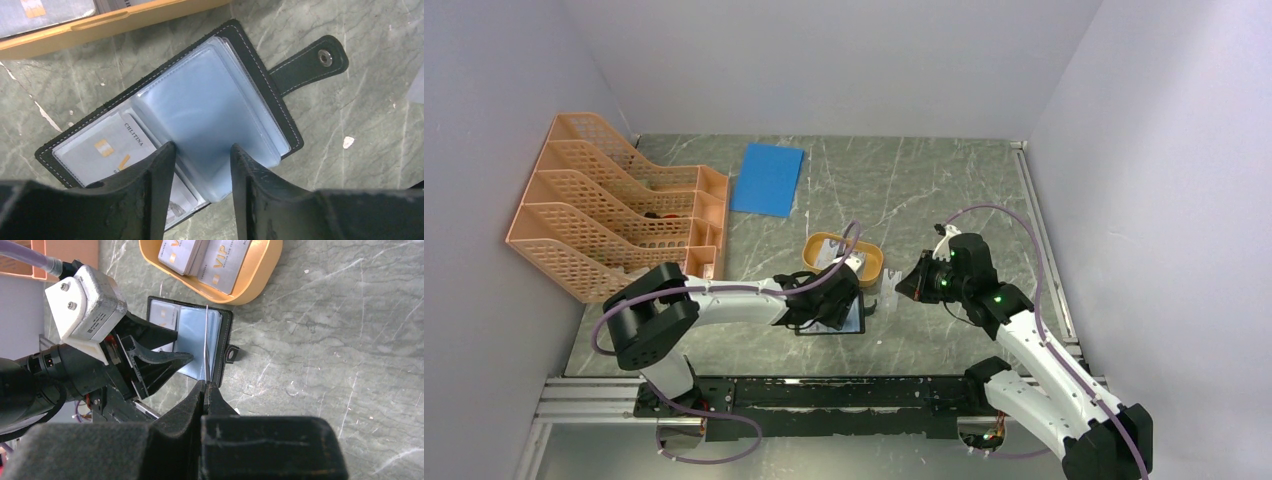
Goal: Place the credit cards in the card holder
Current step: Adjust the card holder at the center of the board.
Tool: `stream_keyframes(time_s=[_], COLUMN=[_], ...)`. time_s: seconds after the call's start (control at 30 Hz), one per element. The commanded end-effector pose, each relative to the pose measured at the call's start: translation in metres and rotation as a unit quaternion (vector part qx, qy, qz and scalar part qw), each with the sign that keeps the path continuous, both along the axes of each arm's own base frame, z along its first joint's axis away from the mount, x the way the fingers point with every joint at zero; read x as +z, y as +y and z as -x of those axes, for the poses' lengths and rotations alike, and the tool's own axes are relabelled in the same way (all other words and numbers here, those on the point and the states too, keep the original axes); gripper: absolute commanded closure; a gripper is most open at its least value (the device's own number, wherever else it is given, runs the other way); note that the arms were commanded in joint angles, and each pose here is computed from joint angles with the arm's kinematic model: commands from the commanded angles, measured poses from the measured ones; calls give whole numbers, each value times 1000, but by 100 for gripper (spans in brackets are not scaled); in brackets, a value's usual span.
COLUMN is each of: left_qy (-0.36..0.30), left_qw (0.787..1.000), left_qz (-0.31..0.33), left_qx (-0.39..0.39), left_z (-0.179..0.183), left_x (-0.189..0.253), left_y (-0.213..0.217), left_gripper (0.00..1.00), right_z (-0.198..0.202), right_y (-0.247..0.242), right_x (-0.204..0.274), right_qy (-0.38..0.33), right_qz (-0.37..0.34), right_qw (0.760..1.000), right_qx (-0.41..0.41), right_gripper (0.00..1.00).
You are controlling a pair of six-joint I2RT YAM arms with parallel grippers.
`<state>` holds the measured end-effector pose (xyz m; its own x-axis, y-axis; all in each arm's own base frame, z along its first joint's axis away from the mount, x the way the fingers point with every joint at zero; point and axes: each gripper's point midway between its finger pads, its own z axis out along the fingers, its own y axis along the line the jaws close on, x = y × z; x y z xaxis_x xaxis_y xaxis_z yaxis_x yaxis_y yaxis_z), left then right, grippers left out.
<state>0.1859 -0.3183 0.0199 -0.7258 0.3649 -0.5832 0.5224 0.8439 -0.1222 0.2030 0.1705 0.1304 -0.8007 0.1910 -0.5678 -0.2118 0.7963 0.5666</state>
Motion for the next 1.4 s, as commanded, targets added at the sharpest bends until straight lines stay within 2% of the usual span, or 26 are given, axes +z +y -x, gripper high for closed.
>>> stream_keyframes(time_s=[0.0,0.37,0.5,0.97,1.37], left_qy=[-6,-10,-11,-8,-6], left_qw=[1000,999,999,999,999], left_qz=[-21,-40,-34,-23,-14], left_qx=[-1,13,15,25,29], left_z=[1,2,2,4,5], left_x=[-8,-13,-11,-8,-6], left_y=[3,15,15,17,15], left_gripper=[55,85,90,95,95], right_z=[0,5,10,46,61], right_y=[2,11,20,61,65], right_x=[5,0,-1,-31,-58], right_qy=[-11,0,11,163,221], right_qz=[-5,-22,-33,-100,-95], right_qw=[1000,999,998,973,961], right_qx=[6,27,49,127,137], right_gripper=[100,100,100,100,100])
